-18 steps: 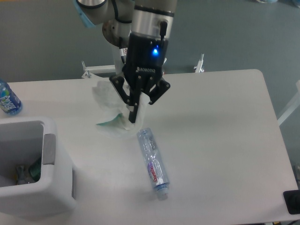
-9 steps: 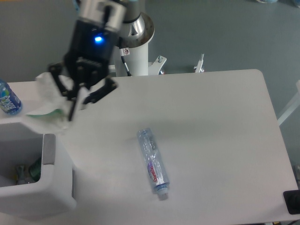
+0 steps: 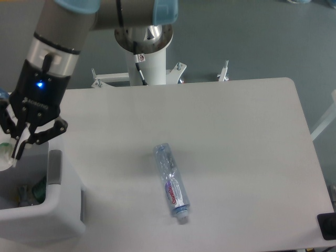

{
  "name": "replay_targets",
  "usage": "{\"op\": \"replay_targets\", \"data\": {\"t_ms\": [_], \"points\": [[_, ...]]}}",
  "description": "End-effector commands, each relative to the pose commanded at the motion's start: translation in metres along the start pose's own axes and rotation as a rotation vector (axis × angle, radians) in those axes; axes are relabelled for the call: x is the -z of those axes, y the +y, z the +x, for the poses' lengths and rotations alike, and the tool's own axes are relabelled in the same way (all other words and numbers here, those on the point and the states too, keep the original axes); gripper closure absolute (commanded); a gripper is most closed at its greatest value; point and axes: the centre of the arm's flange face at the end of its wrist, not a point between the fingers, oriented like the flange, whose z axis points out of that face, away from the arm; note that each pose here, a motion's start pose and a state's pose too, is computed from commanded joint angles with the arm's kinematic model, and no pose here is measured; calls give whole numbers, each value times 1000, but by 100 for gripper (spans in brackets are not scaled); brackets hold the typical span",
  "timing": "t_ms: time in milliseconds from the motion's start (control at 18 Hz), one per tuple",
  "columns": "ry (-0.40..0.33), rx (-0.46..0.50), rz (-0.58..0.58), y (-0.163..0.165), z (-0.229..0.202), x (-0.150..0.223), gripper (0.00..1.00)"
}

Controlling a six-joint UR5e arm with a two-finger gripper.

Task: Place the trash in the trash can
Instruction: 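Lift the paper and carry it over the white trash bin, then open the gripper to drop the paper into the bin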

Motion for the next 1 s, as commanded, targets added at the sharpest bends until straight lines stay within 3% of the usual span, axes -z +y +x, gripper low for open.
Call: {"op": "replay_targets", "data": {"t_ms": [111,167,389,611,778,889,1000], "points": [[0,-7,-1,-1,-2,-3,31],[-1,-15,1,-3,-1,-2,23],[-15,-18,7,-5,-1,1,12],[-49,-25,27,-12,-1,8,12],[-196,3,30,-12,-25,10,12],[-320,19,23,-8,-46,9,4],[-393,49,27,-11,-75,15,0]]}}
